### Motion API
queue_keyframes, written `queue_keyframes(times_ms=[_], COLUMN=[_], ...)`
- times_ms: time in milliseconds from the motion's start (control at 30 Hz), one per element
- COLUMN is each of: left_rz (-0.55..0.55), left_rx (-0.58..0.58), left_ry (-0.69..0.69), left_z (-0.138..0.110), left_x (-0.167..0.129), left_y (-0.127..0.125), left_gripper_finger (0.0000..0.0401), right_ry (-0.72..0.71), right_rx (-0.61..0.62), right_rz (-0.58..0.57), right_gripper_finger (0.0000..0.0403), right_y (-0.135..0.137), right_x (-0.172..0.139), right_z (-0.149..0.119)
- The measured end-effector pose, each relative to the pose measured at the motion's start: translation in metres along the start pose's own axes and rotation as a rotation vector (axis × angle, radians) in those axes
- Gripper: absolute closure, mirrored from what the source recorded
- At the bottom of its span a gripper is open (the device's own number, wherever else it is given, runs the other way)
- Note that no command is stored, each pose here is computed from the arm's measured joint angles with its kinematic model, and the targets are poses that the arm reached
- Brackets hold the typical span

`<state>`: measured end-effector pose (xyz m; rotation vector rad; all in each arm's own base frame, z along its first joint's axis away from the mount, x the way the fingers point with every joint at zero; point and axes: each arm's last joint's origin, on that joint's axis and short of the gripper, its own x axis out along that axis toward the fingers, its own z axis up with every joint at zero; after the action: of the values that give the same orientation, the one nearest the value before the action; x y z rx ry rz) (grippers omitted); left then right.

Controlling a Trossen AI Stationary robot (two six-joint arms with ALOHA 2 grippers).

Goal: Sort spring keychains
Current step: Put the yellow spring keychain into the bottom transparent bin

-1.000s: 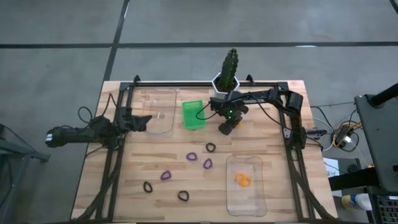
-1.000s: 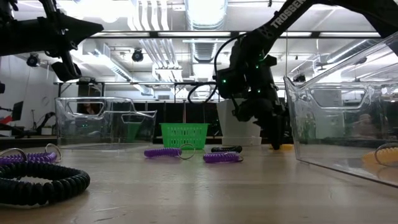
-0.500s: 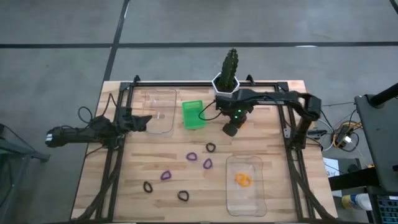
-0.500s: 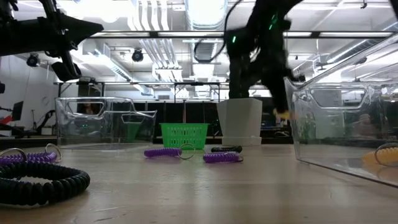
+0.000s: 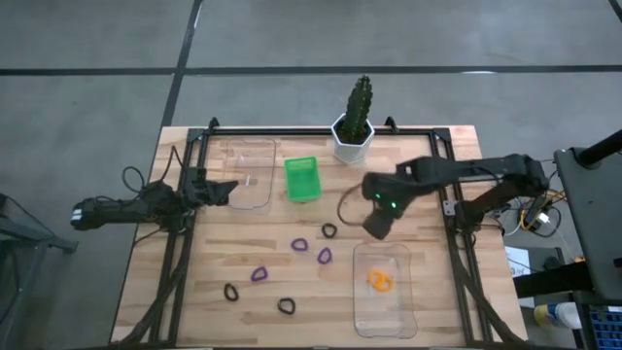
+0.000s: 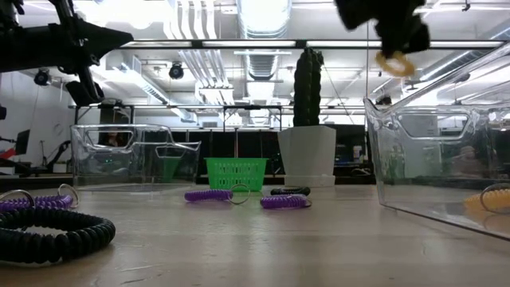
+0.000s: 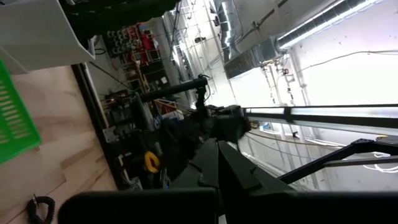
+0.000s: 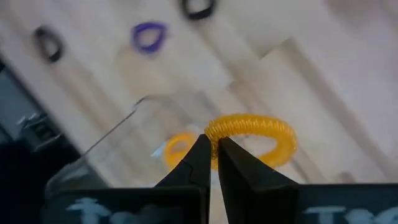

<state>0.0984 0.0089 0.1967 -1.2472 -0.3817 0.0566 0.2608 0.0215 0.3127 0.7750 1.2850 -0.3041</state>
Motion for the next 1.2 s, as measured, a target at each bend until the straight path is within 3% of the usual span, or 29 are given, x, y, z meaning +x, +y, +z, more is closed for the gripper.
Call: queue_keyframes(times_ms=[267, 600, 967, 1200], left_rz=[0.002, 0.003, 0.003, 0.002], left_rx=[0.000, -0.020, -0.022, -0.023], left_ry=[0.001, 0.001, 0.001, 0.001], left_z=[0.000, 0.000, 0.000, 0.000], left_x=[0.000, 0.000, 0.000, 0.000], left_y=[0.000, 0.000, 0.000, 0.000], left_gripper_finger=[0.0399, 0.0399, 0.0399, 0.0399], right_ry=[0.023, 0.215, 0.437, 0.488], right_rx=[-0.222, -0.357, -0.411, -0.367], right_rz=[0.085, 0.002, -0.148, -0.194], right_gripper_finger=[0.0390, 0.0390, 0.0390, 0.0390], right_y=[0.040, 0.074, 0.079, 0.077], right_x=[0.010, 0.071, 0.152, 0.171], right_z=[-0.041, -0.077, -0.084, -0.085])
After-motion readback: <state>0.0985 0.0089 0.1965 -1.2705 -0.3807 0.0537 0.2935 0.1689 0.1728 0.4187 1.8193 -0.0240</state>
